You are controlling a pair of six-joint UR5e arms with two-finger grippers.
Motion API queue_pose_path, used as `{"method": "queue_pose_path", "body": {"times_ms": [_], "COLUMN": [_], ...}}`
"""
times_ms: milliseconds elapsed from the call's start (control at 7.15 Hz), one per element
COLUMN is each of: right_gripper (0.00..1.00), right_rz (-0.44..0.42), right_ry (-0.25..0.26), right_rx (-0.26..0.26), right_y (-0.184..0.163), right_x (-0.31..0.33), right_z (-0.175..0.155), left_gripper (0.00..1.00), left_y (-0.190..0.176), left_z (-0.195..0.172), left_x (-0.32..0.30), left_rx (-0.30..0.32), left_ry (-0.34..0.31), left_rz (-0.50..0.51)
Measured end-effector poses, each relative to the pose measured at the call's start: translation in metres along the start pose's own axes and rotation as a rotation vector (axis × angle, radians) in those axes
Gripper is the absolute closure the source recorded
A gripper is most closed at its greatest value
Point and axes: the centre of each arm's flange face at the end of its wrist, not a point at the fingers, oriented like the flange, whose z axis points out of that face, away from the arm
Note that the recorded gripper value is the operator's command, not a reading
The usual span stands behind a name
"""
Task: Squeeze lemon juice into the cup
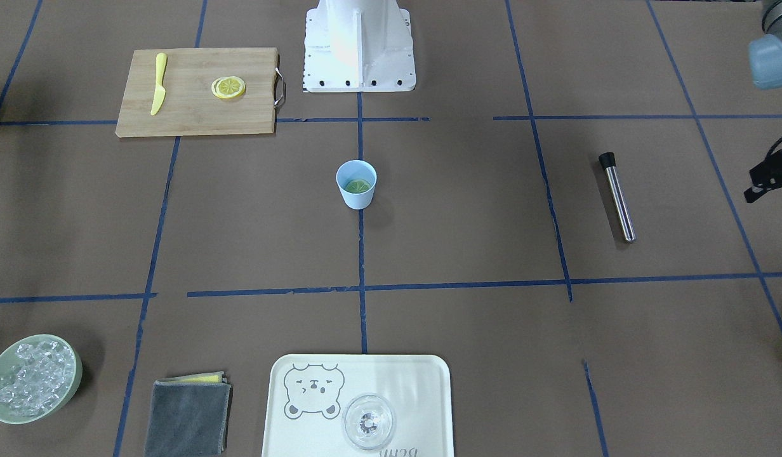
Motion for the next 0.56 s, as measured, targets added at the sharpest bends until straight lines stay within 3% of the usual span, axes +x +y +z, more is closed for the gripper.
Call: {"method": "queue_pose_path", "body": {"times_ms": [140,560], "right_gripper": [0.0,0.0], "right_rz": [-0.007,-0.011], "right_ry": [-0.018,-0.064], "right_rx": [-0.011,-0.057], "right_y": [0.006,0.033], "right_x": [0.036,0.073], "right_z": [0.001,0.002], "left_gripper": [0.0,0.0], "left_y": [0.024,0.067], "left_z": [-0.012,-0.005], "left_x": [-0.038,-0.079], "left_rx": [0.009,-0.076], "left_ry": [-0.002,-0.011], "left_rz": [-0.028,-0.109]}}
